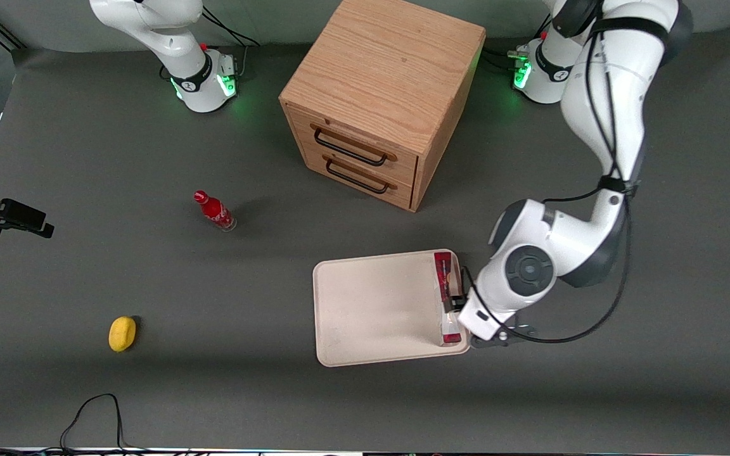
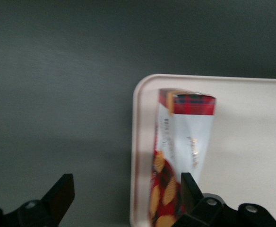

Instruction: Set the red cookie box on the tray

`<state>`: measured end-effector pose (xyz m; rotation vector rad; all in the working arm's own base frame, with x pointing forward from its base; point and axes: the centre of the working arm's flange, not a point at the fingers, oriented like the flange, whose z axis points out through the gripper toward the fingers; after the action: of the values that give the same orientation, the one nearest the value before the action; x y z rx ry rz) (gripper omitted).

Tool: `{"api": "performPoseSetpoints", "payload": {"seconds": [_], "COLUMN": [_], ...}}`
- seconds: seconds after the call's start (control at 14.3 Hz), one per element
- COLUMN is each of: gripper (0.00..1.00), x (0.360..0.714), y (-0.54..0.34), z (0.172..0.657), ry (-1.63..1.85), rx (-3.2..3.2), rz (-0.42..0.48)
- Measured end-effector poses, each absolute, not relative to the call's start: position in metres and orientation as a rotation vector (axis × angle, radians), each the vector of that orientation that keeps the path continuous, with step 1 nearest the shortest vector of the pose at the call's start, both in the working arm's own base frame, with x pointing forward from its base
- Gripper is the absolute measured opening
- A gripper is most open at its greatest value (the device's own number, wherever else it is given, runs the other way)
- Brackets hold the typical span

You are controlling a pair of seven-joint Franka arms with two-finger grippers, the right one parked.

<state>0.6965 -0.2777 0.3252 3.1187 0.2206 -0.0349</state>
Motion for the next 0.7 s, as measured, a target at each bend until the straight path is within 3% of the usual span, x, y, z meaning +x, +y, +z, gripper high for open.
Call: {"api": "performPoseSetpoints", "payload": {"seconds": [0.35,0.7], "gripper": [1.0,1.0], "x": [0.675,0.64], "y": [-0.236,-0.145], "z": [0.417,0.479], "ry": [0.218,0.265], "rx": [3.177,3.195], "rz": [-0.089,-0.111]}}
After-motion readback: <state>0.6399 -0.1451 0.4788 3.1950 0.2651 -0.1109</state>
